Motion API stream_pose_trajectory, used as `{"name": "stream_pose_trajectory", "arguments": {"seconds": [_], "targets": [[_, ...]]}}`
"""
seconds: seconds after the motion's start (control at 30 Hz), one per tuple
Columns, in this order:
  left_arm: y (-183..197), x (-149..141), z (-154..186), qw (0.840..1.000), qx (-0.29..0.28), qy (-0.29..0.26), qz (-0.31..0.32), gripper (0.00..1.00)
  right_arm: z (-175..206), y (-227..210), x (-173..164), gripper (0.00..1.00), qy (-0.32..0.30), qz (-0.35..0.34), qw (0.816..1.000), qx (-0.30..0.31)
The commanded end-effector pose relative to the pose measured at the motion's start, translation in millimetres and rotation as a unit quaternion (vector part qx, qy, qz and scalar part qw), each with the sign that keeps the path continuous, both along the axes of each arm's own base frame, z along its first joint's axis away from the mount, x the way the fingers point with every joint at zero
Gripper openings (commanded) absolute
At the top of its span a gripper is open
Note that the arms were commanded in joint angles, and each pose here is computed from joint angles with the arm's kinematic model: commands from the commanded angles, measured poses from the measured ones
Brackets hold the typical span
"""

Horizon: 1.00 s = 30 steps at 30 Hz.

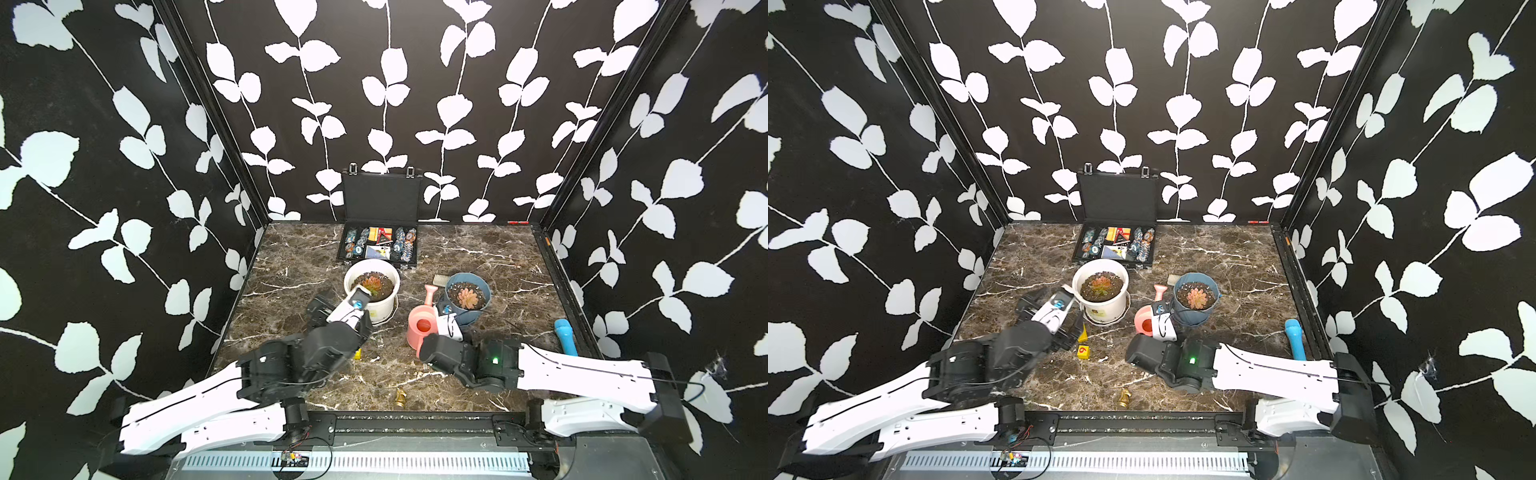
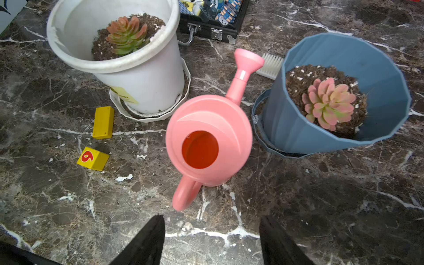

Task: Water the succulent around the soil edge
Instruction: Pick up the watering can from the center of the board.

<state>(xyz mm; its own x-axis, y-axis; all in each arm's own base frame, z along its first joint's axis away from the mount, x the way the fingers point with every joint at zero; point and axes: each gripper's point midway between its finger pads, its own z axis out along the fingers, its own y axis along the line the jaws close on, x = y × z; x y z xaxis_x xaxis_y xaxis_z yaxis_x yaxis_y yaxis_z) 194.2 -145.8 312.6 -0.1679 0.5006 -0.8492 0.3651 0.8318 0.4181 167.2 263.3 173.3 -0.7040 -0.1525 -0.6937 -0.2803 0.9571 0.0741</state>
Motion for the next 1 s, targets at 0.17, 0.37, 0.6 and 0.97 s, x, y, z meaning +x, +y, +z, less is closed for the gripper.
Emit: {"name": "stream_pose_trajectory", "arguments": {"seconds": [0.17,0.37,0.6,0.97], "targets": [[17,1,-26,0.998,-0.008,0.058,0.031,0.99,-14,23,0,0.66,0.009,-0.019,1.0,0.021],[11,13,-49,0.99,-0.034,0.13,0.04,0.99,-30,32,2,0.6,0.021,-0.04,0.999,0.012],[2,20,-55,0.984,-0.044,0.172,0.033,0.99,-45,30,5,0.56,0.023,-0.075,0.997,0.013],[1,20,-78,0.977,-0.048,0.208,0.025,0.99,-65,39,13,0.49,0.009,-0.1,0.995,0.011]]}}
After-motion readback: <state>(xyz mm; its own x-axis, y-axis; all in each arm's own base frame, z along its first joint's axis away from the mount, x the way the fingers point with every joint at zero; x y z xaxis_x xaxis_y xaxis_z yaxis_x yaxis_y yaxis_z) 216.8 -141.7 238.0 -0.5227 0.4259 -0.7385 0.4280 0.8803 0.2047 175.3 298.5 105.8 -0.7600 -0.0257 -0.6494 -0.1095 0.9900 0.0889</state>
